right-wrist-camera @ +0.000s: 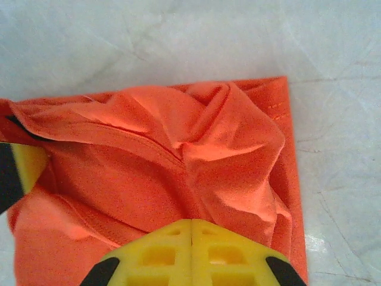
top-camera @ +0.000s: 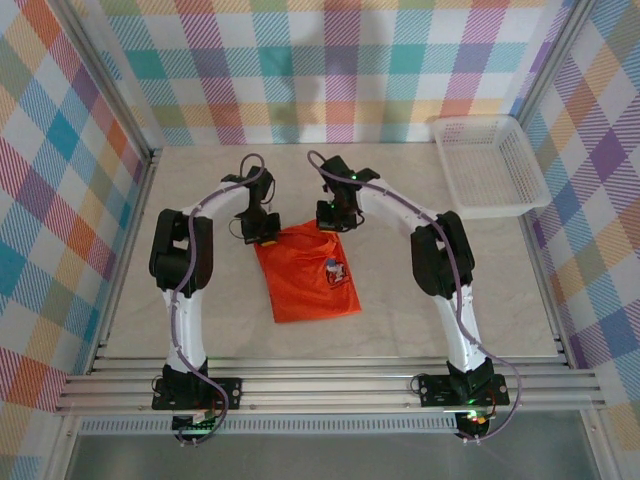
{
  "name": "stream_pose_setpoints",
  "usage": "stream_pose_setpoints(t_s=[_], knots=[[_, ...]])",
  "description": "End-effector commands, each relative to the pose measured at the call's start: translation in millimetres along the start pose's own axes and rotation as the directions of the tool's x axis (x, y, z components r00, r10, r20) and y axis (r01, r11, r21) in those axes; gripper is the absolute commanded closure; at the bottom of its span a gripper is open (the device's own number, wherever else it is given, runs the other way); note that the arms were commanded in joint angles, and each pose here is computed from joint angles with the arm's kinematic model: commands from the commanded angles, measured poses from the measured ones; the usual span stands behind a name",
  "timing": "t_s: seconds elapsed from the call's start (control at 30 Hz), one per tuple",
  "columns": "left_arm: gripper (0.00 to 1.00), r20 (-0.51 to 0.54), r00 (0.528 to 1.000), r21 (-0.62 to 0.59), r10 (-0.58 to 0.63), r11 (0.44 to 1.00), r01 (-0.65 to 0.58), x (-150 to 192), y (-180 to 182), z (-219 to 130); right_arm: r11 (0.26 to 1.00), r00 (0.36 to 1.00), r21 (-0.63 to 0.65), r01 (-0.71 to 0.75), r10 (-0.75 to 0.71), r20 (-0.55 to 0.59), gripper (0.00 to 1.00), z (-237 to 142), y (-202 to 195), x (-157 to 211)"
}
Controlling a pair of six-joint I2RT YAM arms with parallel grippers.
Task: Fold the inside-out t-shirt
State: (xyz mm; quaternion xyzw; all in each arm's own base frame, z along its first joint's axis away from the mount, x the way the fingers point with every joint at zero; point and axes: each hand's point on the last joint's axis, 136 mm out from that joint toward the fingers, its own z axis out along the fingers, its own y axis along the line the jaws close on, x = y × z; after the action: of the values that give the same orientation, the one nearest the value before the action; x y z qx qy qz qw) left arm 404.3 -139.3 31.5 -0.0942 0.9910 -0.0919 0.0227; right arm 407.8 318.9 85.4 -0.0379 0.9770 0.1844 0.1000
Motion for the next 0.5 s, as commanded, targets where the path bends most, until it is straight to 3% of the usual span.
stream_pose_setpoints(t_s=[0.0, 0.17, 0.3, 0.47], knots=[[1.00, 0.070, 0.997, -0.085, -0.007, 0.996, 0.013, -5, 18, -33, 1.000, 1.000, 0.006, 0.003, -0.003, 0.022, 1.00, -15, 1, -12], [1.00, 0.124, 0.992, -0.081, -0.025, 0.996, 0.035, -9, 23, -48, 1.000, 1.000, -0.007, 0.001, -0.001, 0.010, 1.00, -15, 3, -19], [1.00, 0.103, 0.994, -0.036, -0.034, 0.999, 0.038, -8, 16, -42, 1.000, 0.999, 0.006, 0.017, -0.017, -0.034, 0.62, -13, -4, 1], [1.00, 0.102, 0.994, -0.009, -0.044, 0.999, 0.045, -6, 13, -38, 0.999, 0.997, 0.023, 0.029, -0.027, -0.072, 0.56, 2, -14, 28]])
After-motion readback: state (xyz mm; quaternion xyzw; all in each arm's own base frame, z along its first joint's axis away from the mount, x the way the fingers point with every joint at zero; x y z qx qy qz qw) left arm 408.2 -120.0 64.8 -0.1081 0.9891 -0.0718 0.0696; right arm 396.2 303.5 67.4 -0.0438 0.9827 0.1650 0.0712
